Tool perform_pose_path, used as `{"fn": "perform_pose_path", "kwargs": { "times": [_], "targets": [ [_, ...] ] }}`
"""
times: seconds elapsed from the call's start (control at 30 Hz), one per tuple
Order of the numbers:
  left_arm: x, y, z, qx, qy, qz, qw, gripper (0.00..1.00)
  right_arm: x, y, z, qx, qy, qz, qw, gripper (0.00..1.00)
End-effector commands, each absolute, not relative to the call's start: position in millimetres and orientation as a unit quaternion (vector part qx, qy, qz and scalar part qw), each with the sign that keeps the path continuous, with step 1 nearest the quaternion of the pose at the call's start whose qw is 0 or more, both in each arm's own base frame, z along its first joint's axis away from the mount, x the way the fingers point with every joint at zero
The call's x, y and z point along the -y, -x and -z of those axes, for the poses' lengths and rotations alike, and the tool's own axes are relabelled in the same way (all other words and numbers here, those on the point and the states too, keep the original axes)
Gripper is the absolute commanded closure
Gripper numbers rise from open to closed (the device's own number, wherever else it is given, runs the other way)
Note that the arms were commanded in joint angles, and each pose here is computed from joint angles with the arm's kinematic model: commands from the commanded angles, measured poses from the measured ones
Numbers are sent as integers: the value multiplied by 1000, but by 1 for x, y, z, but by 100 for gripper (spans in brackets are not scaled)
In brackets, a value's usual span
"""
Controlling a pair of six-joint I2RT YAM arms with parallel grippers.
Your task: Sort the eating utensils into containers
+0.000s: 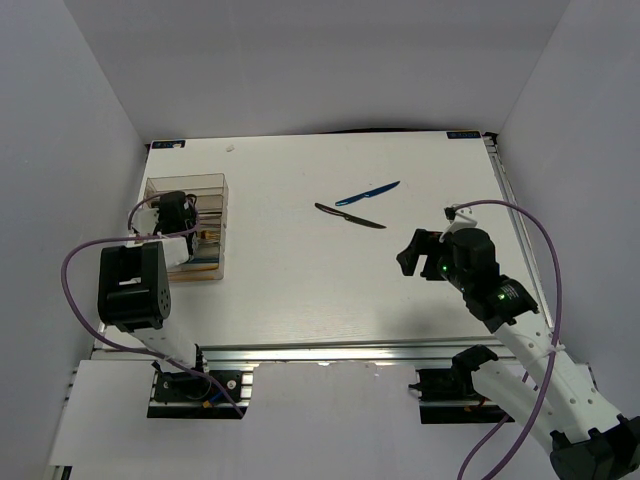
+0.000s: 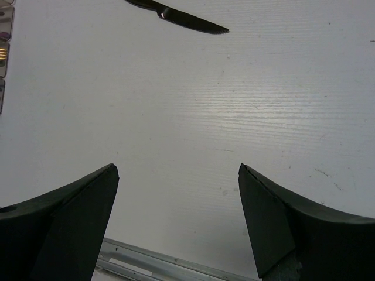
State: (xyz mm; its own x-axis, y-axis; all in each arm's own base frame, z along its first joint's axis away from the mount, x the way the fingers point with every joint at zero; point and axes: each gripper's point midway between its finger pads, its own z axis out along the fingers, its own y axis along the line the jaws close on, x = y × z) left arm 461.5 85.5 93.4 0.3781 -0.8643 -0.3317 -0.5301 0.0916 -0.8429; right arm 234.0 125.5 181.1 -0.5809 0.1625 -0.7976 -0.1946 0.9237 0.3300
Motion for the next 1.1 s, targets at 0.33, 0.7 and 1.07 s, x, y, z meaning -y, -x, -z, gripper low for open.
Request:
{"fn": "perform_pose_path", "kwargs": {
  "times": [0.33, 0.7, 1.07],
  "targets": [
    [-63, -490, -198, -581, 542, 220, 566, 2, -158, -246, -173, -865, 68, -243, 434, 11],
    [24, -402, -231, -818, 253, 81, 510, 2, -177, -344, -120, -926, 46, -134, 350, 11],
    [14, -297, -150, -886, 135, 9, 444, 2, -199, -441, -120, -920, -249, -30, 301, 11]
  ]
}}
